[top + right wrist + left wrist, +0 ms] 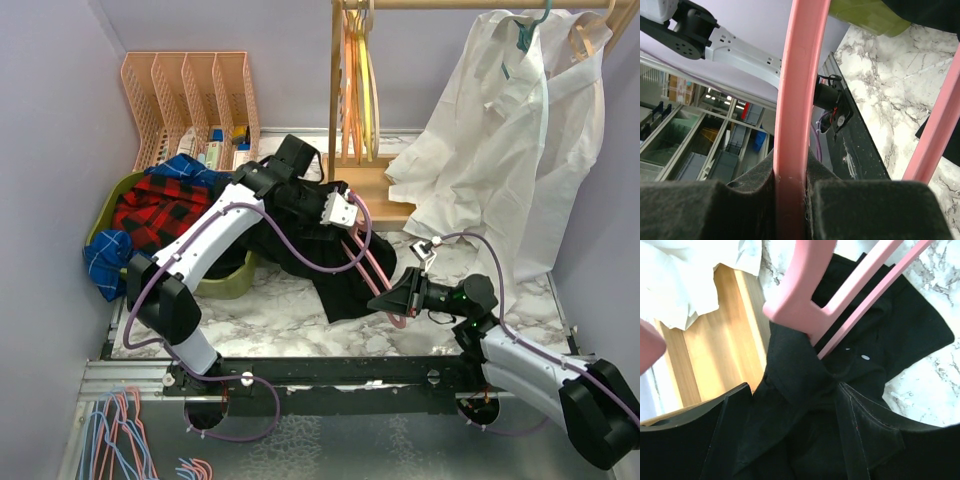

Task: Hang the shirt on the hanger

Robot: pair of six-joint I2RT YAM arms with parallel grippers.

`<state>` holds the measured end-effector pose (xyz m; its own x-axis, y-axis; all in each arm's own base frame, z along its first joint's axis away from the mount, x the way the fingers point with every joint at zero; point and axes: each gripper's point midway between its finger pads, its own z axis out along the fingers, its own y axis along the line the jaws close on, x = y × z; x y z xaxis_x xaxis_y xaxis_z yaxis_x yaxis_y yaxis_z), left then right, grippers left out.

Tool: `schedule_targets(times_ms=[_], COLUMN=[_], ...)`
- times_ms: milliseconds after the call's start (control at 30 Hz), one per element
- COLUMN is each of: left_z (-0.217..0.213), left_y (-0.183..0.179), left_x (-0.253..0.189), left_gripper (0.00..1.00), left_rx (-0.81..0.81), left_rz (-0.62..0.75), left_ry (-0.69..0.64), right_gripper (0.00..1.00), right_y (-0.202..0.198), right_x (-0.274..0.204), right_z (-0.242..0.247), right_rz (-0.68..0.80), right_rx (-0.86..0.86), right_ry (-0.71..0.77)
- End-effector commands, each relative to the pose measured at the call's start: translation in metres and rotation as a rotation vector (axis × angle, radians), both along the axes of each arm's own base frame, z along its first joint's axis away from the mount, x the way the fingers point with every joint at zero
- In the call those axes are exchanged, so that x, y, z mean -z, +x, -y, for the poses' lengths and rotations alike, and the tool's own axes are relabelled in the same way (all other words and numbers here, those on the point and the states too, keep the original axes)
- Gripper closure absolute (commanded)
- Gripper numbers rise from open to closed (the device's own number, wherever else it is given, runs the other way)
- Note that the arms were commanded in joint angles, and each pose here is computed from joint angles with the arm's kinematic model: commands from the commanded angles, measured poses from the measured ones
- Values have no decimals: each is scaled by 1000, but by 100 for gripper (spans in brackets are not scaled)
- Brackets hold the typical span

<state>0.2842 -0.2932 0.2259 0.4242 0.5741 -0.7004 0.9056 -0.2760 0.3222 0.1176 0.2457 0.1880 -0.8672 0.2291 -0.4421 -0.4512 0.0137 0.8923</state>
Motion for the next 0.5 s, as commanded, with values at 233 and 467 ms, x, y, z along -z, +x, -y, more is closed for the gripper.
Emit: schedule_targets(times_ms=[233, 467], left_z=[9, 12], left_y=[16, 4], left_x=[4, 17], left_gripper=[35, 55], left_rx=[8, 70], left_rz=[66, 23], left_ry=[-14, -4], right_gripper=[99, 99], right_y=[-9, -10], right_x=[-30, -37], right_z=[2, 0], right_rz=[126, 143], right_rx=[-40, -66], right_ry=[80, 90])
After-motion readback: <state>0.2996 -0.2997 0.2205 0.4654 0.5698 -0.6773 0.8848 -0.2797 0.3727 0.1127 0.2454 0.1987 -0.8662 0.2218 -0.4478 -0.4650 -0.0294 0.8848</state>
